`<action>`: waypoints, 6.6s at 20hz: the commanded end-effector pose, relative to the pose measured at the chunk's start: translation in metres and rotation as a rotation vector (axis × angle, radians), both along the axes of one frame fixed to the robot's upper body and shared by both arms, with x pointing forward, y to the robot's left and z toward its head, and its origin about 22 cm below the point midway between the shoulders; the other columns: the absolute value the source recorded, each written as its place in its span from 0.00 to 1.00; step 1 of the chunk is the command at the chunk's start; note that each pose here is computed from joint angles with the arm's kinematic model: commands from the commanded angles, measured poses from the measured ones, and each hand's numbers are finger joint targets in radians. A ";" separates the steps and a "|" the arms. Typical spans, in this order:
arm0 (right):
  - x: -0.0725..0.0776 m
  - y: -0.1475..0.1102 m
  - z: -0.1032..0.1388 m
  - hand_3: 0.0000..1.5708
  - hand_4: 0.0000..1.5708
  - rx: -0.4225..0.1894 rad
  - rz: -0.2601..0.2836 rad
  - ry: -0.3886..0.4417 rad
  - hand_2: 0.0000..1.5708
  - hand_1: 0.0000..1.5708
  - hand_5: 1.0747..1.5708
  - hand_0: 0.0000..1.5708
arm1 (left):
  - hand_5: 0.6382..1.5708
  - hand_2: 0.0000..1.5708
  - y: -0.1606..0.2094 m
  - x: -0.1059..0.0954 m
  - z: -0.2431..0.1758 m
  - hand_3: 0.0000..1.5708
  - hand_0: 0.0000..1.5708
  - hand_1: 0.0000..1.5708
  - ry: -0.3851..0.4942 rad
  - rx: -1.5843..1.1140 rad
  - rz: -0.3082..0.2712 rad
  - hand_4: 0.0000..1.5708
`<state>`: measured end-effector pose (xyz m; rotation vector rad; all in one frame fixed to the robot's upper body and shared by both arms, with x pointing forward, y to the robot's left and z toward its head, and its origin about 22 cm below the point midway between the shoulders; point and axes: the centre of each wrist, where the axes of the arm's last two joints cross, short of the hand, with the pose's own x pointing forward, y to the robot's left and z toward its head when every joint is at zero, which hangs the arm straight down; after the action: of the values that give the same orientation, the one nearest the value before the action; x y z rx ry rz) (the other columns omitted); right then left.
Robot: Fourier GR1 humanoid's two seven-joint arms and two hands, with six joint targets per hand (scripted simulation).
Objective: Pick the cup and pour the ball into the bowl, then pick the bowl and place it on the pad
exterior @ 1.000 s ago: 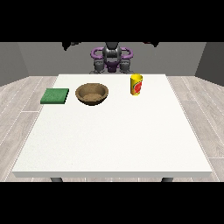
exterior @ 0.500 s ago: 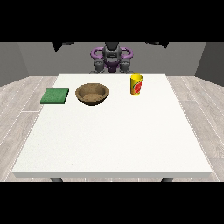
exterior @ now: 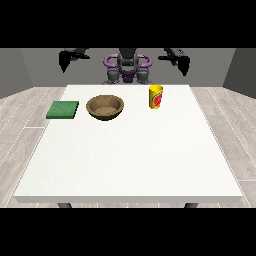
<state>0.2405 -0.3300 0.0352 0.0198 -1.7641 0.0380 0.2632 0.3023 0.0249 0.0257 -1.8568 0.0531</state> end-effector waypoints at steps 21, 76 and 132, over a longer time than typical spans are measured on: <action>0.032 0.001 -0.015 0.00 0.00 -0.020 0.056 -0.104 0.00 0.00 1.00 0.00 | 0.95 0.00 -0.059 0.044 -0.122 0.00 0.00 0.00 -0.053 0.053 0.083 0.00; 0.023 -0.080 -0.055 0.00 0.00 0.039 0.005 0.130 0.00 0.00 1.00 0.00 | 0.61 1.00 -0.201 0.141 0.017 1.00 0.94 0.94 -0.234 1.877 0.214 1.00; 0.100 0.015 -0.082 0.00 0.12 0.177 -0.265 0.087 0.00 0.00 0.98 0.00 | 0.99 0.00 -0.109 0.078 0.036 0.00 0.00 0.00 -0.080 0.272 -0.127 0.00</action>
<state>0.3364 -0.3028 -0.0419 -0.0495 -1.6464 -0.2719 0.3410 0.1909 0.0422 0.1087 -1.8869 -0.2639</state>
